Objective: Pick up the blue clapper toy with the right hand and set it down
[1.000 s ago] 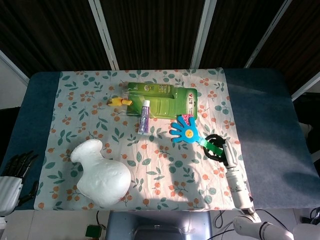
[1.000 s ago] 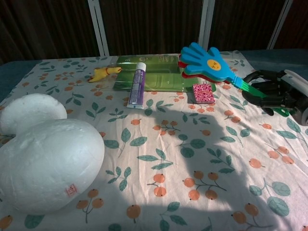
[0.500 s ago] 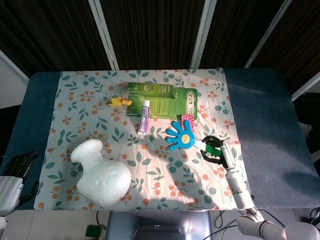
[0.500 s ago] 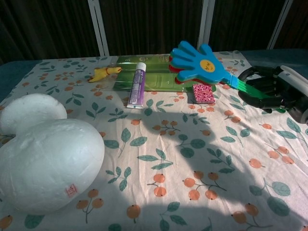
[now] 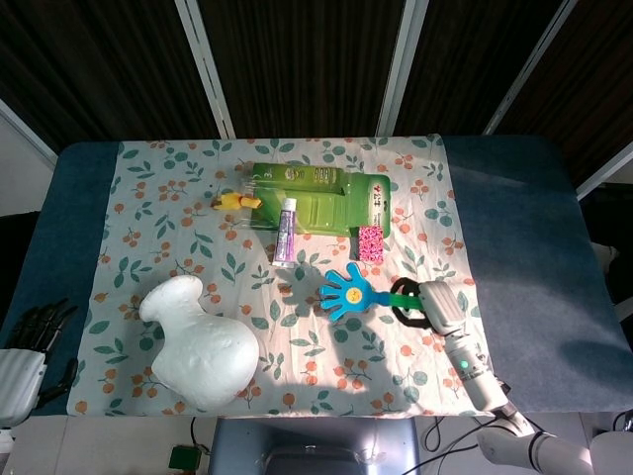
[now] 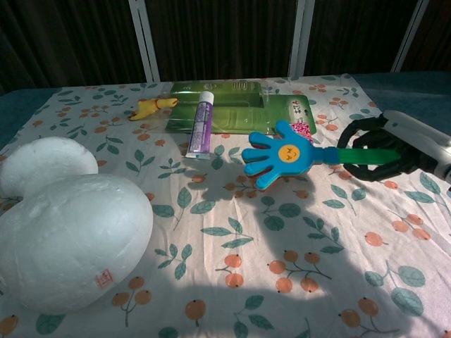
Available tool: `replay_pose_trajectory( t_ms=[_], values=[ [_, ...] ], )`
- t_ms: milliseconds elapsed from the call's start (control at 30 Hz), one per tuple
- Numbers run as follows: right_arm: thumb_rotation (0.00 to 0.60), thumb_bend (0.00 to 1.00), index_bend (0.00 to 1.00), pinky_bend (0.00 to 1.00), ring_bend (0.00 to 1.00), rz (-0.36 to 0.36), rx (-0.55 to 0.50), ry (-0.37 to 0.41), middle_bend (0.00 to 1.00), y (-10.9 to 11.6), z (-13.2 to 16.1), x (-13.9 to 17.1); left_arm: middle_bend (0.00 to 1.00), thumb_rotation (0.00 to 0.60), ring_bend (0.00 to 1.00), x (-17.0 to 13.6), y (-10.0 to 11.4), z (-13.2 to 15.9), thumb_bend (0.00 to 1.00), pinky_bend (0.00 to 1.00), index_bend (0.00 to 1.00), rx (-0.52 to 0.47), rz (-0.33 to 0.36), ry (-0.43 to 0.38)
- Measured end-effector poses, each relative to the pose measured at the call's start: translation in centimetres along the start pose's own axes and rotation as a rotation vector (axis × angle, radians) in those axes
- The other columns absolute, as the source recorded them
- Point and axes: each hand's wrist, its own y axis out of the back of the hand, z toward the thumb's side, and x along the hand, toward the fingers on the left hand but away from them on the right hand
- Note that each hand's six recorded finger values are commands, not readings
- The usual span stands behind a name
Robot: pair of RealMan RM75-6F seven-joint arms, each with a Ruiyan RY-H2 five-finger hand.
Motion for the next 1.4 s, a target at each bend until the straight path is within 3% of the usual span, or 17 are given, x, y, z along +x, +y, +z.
replay_pose_trajectory(
  t_ms=[67, 300, 400, 500, 667, 900, 1000, 1133, 1400],
  values=[
    [0.600, 0.53, 1.00, 0.98, 0.89, -0.038, -0.098, 0.004, 0.81, 0.6, 0.3, 0.1, 0.00, 0.600, 0.00, 0.0, 0.0, 0.0, 0.49, 0.08, 0.02, 0.000, -0.002, -0.001],
    [0.600, 0.54, 1.00, 0.98, 0.89, -0.158, -0.629, 0.060, 0.81, 2.5, 0.4, 0.8, 0.00, 0.600, 0.00, 0.0, 0.2, -0.2, 0.49, 0.08, 0.02, -0.004, 0.007, 0.005],
    [0.600, 0.54, 1.00, 0.98, 0.89, -0.191, -0.771, 0.095, 0.81, 3.0, 0.1, 1.0, 0.00, 0.600, 0.00, 0.0, 0.2, -0.2, 0.49, 0.08, 0.02, -0.004, 0.005, 0.005],
    [0.600, 0.54, 1.00, 0.98, 0.90, -0.194, -0.813, 0.108, 0.81, 3.0, -0.1, 1.0, 0.00, 0.600, 0.00, 0.1, 0.1, -0.2, 0.49, 0.08, 0.02, -0.003, 0.000, 0.004],
    [0.600, 0.55, 1.00, 1.00, 0.91, -0.152, -0.684, 0.080, 0.81, 2.4, -0.4, 0.6, 0.00, 0.600, 0.00, 0.1, 0.1, -0.2, 0.49, 0.08, 0.02, -0.002, 0.000, 0.003],
    [0.600, 0.55, 1.00, 1.00, 0.92, -0.037, -0.263, -0.072, 0.81, 0.8, -1.5, -0.3, 0.00, 0.600, 0.00, 0.0, 0.2, -0.3, 0.49, 0.08, 0.02, -0.006, 0.007, 0.010],
    [0.600, 0.55, 1.00, 1.00, 0.92, 0.011, -0.159, -0.133, 0.82, 0.2, -1.3, -0.5, 0.00, 0.600, 0.00, 0.0, 0.3, -0.3, 0.49, 0.08, 0.02, -0.007, 0.007, 0.007],
    [0.600, 0.55, 1.00, 1.00, 0.92, 0.054, -0.147, -0.177, 0.81, -0.2, -0.3, -0.4, 0.00, 0.600, 0.00, 0.0, 0.3, -0.2, 0.49, 0.08, 0.02, -0.010, 0.009, 0.002],
    [0.600, 0.55, 0.98, 0.98, 0.91, 0.057, -0.108, -0.200, 0.81, -0.1, -1.1, -0.5, 0.00, 0.600, 0.00, 0.0, 0.2, -0.2, 0.49, 0.08, 0.02, -0.007, 0.005, 0.003]
  ],
)
